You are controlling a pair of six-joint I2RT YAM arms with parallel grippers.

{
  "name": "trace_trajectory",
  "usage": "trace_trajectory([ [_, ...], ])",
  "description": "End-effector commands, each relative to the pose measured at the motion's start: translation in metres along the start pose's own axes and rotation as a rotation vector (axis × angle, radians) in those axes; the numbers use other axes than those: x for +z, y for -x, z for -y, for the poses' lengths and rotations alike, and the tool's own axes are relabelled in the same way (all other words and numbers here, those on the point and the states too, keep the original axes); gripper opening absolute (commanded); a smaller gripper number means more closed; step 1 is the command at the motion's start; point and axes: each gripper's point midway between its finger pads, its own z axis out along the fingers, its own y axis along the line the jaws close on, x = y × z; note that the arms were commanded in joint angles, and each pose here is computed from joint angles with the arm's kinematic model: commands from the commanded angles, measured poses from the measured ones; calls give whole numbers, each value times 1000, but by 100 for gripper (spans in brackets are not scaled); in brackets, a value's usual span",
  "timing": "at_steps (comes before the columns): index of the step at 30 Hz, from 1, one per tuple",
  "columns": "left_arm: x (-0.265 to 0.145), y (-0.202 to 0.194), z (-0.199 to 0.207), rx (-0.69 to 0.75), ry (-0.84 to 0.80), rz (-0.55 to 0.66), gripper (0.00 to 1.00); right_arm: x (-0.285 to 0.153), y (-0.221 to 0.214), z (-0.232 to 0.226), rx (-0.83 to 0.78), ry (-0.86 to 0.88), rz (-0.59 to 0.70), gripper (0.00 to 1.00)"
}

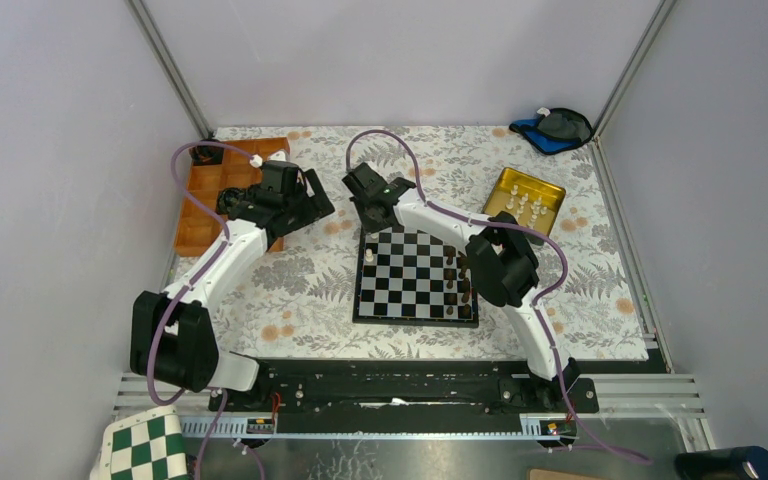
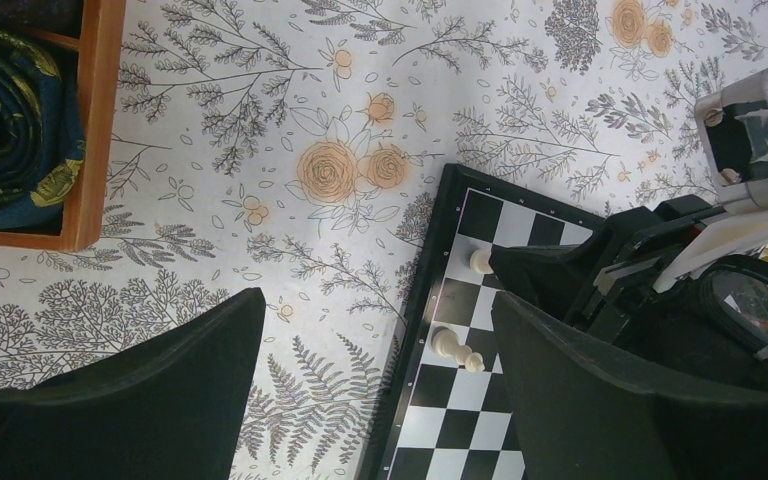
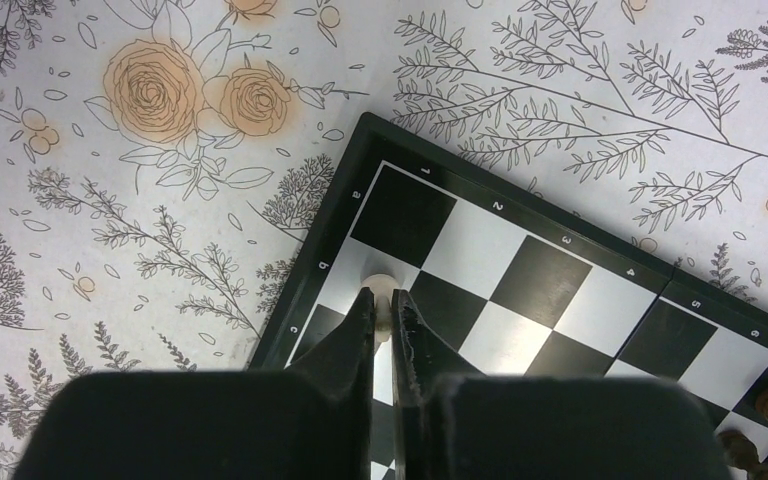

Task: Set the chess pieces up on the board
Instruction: Place the chess piece on the chessboard.

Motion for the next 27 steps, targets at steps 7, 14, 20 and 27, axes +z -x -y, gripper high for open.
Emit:
trace_trajectory([
  [7,-2,12,8,14,-27,31,91,-14,17,-7,18,44,27,7],
  [14,-3,11,7,19,-27,31,91,-11,13,-9,23,54,13,8],
  [20,0,10,6,20,-25,26,91,-8,11,-10,22,57,4,10],
  [27,3,8,7,20,-29,21,91,-5,8,-10,12,55,-2,18],
])
